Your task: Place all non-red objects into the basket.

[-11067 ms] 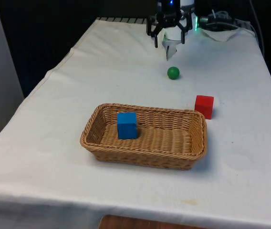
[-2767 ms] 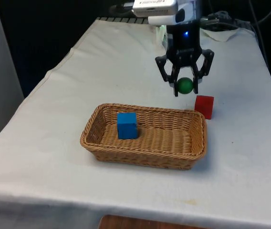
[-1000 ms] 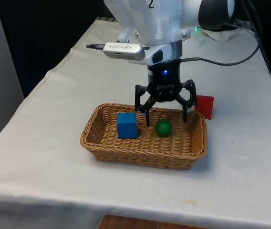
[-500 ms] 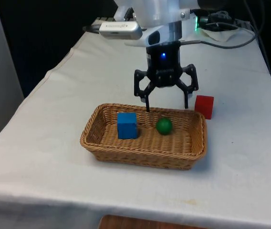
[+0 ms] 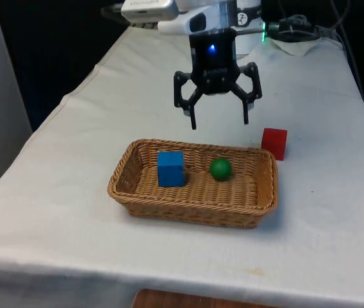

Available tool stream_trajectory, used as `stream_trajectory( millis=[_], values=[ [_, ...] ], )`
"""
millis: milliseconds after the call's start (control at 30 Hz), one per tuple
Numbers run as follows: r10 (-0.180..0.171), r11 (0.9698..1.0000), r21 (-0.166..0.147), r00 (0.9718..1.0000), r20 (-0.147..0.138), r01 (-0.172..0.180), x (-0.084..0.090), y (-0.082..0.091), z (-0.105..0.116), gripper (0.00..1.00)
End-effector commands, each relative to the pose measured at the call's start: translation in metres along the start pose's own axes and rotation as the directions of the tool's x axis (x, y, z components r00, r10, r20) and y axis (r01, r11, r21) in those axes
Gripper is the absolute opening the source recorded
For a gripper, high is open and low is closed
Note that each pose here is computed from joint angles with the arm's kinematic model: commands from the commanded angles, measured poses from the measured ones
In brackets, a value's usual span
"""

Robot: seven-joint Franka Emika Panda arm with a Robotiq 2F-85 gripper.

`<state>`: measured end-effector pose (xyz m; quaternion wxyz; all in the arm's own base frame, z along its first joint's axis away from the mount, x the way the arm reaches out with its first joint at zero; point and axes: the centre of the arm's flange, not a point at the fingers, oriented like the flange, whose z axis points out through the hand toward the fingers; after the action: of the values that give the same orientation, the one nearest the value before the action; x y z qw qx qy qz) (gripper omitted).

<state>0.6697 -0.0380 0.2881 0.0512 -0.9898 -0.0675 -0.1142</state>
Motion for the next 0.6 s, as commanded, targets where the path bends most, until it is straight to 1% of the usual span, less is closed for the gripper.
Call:
stream_trajectory(
  millis=[0,133,167,200,267,467,500,533,567],
  values=[
    [0.007,0.9999,-0.008,1.0000,0.006,-0.007,-0.002,0.001,-0.006,1.00],
    [0.013,0.9999,-0.003,0.9999,0.001,-0.013,-0.005,0.004,-0.018,1.00],
    [0.009,0.9999,0.005,0.9999,-0.007,-0.009,-0.003,0.004,-0.015,1.00],
    [0.015,0.9999,-0.002,0.9999,0.000,-0.015,-0.006,0.005,-0.020,1.00],
    [0.020,0.9998,0.001,0.9998,-0.005,-0.020,-0.007,0.007,-0.029,1.00],
    [0.029,0.9996,0.008,0.9995,-0.011,-0.029,-0.011,0.011,-0.046,1.00],
    [0.025,0.9995,0.018,0.9995,-0.018,-0.024,-0.009,0.011,-0.044,1.00],
    [0.030,0.9995,0.008,0.9995,-0.012,-0.030,-0.011,0.012,-0.049,1.00],
    [0.031,0.9995,0.010,0.9994,-0.014,-0.031,-0.013,0.014,-0.054,1.00]
  ],
)
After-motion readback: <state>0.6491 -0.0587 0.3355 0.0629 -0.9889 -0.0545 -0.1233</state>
